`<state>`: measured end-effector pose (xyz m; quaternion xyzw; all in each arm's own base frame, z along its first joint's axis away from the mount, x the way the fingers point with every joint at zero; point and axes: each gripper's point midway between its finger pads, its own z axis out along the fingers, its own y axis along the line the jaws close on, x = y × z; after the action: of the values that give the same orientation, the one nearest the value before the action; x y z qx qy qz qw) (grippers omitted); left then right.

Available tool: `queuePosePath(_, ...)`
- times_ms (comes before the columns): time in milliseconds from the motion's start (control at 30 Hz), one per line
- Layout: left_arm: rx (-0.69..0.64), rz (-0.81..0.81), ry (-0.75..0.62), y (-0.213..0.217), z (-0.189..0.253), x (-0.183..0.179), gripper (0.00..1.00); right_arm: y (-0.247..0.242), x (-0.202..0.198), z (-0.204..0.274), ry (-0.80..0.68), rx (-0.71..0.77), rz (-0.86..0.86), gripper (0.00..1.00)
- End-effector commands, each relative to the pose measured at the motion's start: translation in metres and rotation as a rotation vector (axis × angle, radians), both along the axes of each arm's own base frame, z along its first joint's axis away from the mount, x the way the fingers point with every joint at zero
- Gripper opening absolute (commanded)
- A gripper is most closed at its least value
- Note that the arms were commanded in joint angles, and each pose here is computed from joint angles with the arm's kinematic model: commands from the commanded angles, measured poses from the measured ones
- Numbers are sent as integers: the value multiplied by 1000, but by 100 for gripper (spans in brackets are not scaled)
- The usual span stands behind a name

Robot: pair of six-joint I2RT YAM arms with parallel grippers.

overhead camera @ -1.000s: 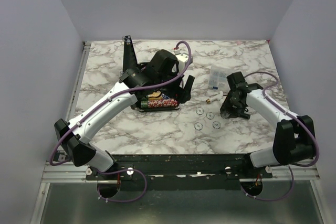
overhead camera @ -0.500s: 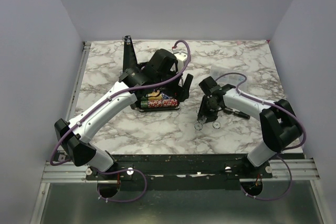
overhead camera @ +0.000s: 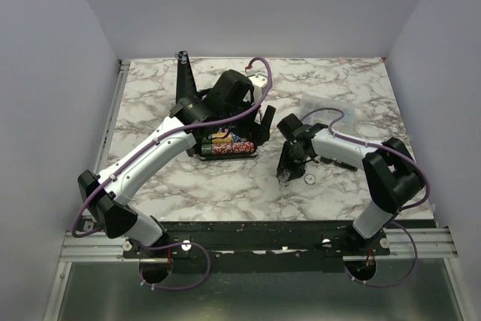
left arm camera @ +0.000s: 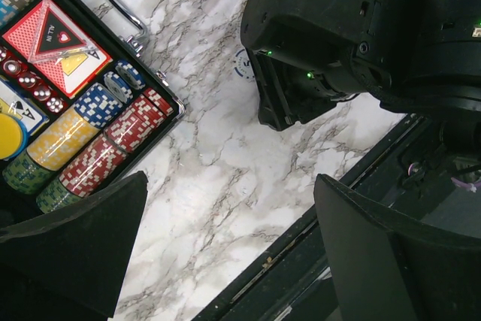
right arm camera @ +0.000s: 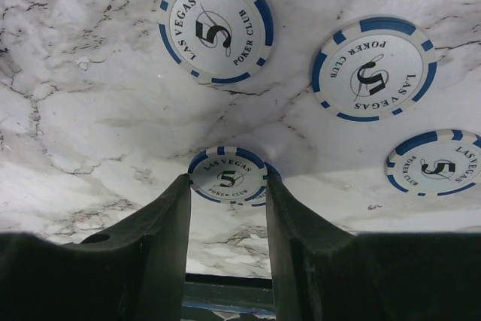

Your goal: Pack up texas hold em set

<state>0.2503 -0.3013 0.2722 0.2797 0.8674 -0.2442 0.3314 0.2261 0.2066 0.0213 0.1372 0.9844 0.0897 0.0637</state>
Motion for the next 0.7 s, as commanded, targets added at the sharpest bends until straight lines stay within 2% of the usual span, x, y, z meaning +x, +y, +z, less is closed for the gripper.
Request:
queuePosePath(0,-11,4,-28,3,9,2,92,-1,-5,6,0,-11,-6,34)
queuePosePath(267,-12,1,-20,2,8,1,92,-4,-18,7,7,-4,-16,35)
queuePosePath(667,-17,-2,-19,1,9,0,92,1,-13,0,4,1,-16,39)
